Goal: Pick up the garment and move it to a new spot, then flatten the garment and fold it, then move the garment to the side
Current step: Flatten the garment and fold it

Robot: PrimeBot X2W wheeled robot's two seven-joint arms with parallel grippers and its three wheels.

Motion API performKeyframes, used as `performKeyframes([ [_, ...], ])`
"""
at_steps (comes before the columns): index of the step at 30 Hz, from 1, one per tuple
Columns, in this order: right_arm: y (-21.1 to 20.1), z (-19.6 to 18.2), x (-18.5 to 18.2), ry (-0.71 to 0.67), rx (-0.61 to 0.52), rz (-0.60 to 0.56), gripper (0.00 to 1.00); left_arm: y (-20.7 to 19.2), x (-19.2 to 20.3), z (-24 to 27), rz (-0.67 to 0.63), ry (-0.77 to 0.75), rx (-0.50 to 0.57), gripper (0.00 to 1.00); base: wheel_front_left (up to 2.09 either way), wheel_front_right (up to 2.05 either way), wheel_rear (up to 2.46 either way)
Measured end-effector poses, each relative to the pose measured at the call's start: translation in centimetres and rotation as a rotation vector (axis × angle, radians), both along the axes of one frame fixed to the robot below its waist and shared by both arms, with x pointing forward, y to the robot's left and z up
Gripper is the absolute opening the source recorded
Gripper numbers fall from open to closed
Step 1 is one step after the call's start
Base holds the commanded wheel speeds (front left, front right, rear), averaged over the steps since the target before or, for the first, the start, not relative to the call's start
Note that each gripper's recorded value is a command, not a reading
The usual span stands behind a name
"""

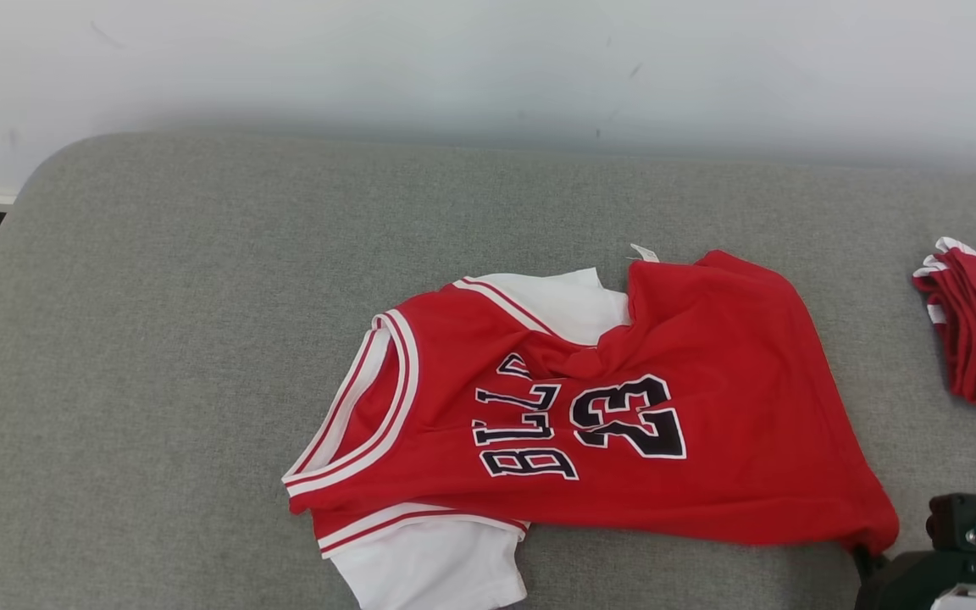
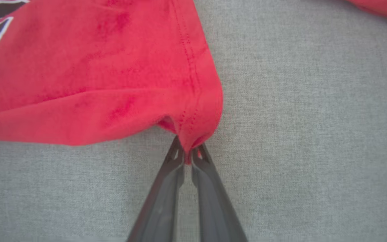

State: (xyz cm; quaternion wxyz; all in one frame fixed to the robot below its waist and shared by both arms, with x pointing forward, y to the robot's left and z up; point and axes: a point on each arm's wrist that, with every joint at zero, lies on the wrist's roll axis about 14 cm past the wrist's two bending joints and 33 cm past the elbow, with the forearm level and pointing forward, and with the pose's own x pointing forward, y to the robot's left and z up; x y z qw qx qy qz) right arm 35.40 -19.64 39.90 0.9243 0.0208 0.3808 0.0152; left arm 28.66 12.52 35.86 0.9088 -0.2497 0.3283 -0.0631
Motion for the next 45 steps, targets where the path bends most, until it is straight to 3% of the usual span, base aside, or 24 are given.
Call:
performKeyframes([
  [1,-0.1,-0.1,-0.3,0.010,-0.001,-0.001,0.02,0.1,0.1,0.1,0.005,-0.006,-0.002,0.00,0.00,0.00,0.00],
  [2,0.0,-0.3,-0.6,0.023,-0.002,0.001,0.00,0.3,0.3,0.4,0.018,-0.023,-0.005,0.00,0.00,0.00,0.00],
  [5,0.0,0.2,-0.8,0.010,-0.003,0.005,0.00,1.5,2.0,2.5,0.108,-0.123,-0.053,0.00,0.00,0.00,0.00],
  [7,0.1,2.3,0.4,-0.080,0.012,0.003,0.00,2.8,3.9,5.6,0.187,-0.260,-0.100,0.00,0.00,0.00,0.00],
  [11,0.8,5.2,1.9,-0.198,0.078,0.002,0.00,3.7,6.1,11.2,0.250,-0.462,-0.148,0.00,0.00,0.00,0.00],
  [18,0.0,7.2,2.6,-0.265,0.091,-0.015,0.00,5.1,7.2,18.3,0.331,-0.696,-0.215,0.00,0.00,0.00,0.00],
  [23,-0.7,7.6,2.8,-0.283,0.096,-0.037,0.00,4.4,7.4,19.0,0.333,-0.706,-0.263,0.00,0.00,0.00,0.00],
  [29,0.8,9.2,4.2,-0.350,0.206,-0.025,0.00,3.6,8.0,18.7,0.335,-0.694,-0.326,0.00,0.00,0.00,0.00],
  [37,2.2,5.0,3.1,-0.200,0.207,0.005,0.00,3.2,8.5,16.5,0.322,-0.631,-0.298,0.00,0.00,0.00,0.00],
  [40,3.8,6.3,4.6,-0.251,0.258,0.034,0.00,3.4,9.3,17.2,0.328,-0.656,-0.318,0.00,0.00,0.00,0.00],
  [45,7.1,11.9,9.9,-0.432,0.339,0.135,0.00,4.8,13.8,22.6,0.325,-0.836,-0.343,0.00,0.00,0.00,0.00],
])
